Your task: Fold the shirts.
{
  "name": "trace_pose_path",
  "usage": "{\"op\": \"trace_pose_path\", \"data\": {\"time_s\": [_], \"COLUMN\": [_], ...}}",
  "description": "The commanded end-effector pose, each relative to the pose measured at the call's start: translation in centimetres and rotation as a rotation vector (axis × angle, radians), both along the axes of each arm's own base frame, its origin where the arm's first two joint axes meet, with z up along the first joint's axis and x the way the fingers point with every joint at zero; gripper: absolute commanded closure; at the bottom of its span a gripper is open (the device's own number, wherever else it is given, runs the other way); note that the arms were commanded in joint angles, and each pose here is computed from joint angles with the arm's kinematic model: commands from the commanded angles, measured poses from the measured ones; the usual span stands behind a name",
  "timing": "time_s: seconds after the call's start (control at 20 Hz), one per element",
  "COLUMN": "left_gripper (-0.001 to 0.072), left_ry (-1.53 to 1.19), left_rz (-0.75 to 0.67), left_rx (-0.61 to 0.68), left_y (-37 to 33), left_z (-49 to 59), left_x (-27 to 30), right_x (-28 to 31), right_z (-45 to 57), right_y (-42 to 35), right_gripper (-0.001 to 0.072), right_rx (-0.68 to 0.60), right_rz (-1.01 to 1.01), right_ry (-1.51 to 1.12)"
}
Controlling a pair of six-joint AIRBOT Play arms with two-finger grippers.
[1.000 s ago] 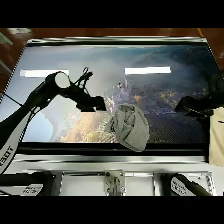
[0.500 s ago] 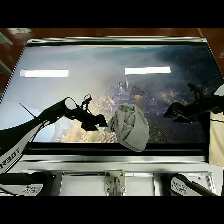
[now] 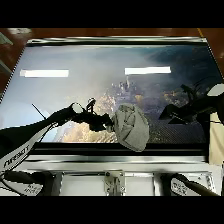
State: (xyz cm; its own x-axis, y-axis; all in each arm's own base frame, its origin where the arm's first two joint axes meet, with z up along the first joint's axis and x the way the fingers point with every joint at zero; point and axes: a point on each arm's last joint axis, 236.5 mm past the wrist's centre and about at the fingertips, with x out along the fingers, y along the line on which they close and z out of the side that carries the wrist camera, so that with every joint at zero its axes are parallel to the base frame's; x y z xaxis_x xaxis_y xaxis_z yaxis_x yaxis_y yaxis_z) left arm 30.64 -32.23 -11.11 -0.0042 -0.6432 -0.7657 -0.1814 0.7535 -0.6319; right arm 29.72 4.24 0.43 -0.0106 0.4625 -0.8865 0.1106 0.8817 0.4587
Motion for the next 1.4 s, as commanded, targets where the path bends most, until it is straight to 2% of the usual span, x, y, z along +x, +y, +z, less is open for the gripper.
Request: {"op": "trace_pose_path", "data": {"time_s": [0.0, 0.05, 0.1, 0.15, 0.35, 0.6, 0.65, 0.7, 0.75, 1.0, 1.15, 1.35], "left_gripper": [0.0204, 0.0383, 0.0604, 0.0667, 0.0668, 0.0669, 0.0669, 0.0669, 0.067, 0.0672, 0.0672, 0.0672], "left_ry": [0.006, 0.004, 0.002, -0.001, -0.021, -0.05, -0.059, -0.068, -0.086, -0.347, -0.638, -1.103], "left_rz": [0.029, 0.031, 0.031, 0.03, 0.014, -0.008, -0.014, -0.008, -0.002, -0.062, -0.032, 0.127], "left_rx": [-0.004, -0.005, -0.004, -0.004, -0.006, -0.012, -0.013, -0.015, -0.012, 0.077, 0.111, 0.087], "left_y": [-0.3, -0.3, -0.3, -0.3, -0.3, -0.3, -0.3, -0.2, 0.0, 3.7, 6.8, 12.7], "left_z": [-0.6, -0.6, -0.6, -0.6, -0.4, 0.2, 0.3, 0.6, 0.9, 7.5, 18.8, 39.8], "left_x": [0.3, 0.4, 0.4, 0.5, 0.6, 0.7, 0.8, 1.0, 1.5, 5.4, 8.6, 8.4], "right_x": [-0.6, -1.1, -1.8, -2.6, -4.0, -3.1, -2.7, -2.4, -2.3, -0.4, 2.3, 3.7], "right_z": [-1.4, -2.0, -2.7, -3.4, -6.5, -10.5, -10.8, -10.9, -10.9, -4.7, 5.7, 22.8], "right_y": [2.2, 2.9, 3.6, 4.3, 6.1, 9.0, 9.8, 10.1, 10.1, 8.6, 8.4, 7.7], "right_gripper": [0.0021, 0.0021, 0.0021, 0.0021, 0.0021, 0.0023, 0.0084, 0.0424, 0.0638, 0.0653, 0.0653, 0.0653], "right_rx": [-0.028, -0.028, -0.027, -0.025, -0.026, 0.029, 0.047, 0.048, 0.045, 0.022, -0.005, -0.115], "right_rz": [0.08, 0.099, 0.119, 0.137, 0.138, 0.059, 0.049, 0.057, 0.055, 0.207, 0.352, 0.33], "right_ry": [0.001, 0.011, 0.028, 0.047, 0.071, 0.112, 0.105, 0.091, 0.085, -0.078, -0.404, -0.936]}}
